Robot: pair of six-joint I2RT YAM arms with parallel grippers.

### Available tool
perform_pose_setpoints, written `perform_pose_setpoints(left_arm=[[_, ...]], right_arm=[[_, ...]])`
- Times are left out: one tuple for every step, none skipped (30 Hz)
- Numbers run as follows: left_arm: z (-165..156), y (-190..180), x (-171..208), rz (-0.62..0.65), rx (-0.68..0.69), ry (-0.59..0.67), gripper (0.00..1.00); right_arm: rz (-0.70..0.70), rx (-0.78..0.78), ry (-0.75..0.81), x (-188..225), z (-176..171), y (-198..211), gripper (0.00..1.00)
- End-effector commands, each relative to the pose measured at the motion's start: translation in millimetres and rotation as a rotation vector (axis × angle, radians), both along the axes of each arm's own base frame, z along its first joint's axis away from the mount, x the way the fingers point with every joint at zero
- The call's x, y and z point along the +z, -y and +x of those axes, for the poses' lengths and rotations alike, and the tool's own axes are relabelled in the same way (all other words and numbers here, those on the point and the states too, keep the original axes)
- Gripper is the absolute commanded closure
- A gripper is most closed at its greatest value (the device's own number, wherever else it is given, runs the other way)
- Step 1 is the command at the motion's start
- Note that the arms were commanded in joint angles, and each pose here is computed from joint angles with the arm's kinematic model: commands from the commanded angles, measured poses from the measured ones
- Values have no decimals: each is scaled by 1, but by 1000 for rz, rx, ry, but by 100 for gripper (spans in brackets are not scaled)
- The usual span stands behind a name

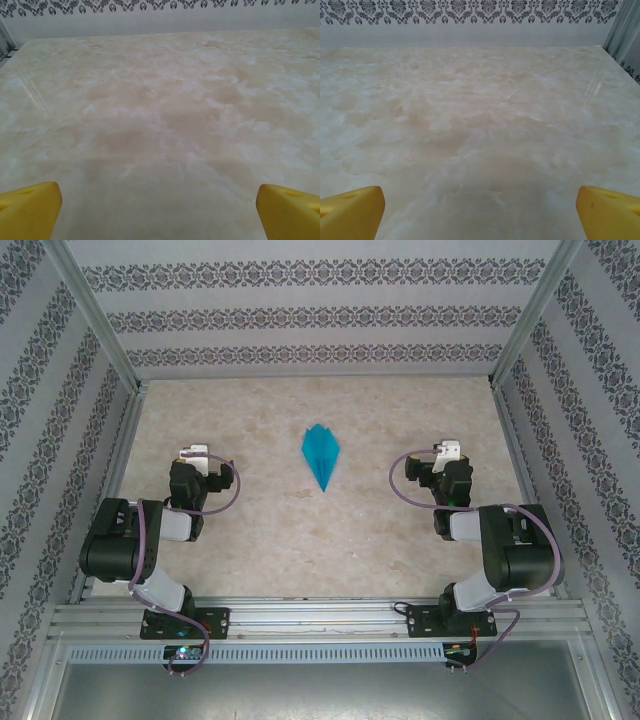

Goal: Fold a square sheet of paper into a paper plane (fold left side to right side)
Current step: Reset both arms

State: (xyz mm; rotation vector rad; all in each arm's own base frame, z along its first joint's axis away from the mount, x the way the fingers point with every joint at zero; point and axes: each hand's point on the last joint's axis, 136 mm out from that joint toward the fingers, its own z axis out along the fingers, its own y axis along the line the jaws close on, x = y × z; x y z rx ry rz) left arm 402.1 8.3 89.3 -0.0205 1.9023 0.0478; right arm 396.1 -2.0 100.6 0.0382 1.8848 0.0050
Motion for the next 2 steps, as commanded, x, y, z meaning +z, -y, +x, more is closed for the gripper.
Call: perform_pose_setpoints(left_arm=[[-1, -4, -1, -15, 16, -9, 0], [-1, -4, -1, -15, 17, -10, 0]], right_arm=[[3, -5, 18, 6, 3, -2, 2], [2, -7, 19, 6, 3, -1, 2]])
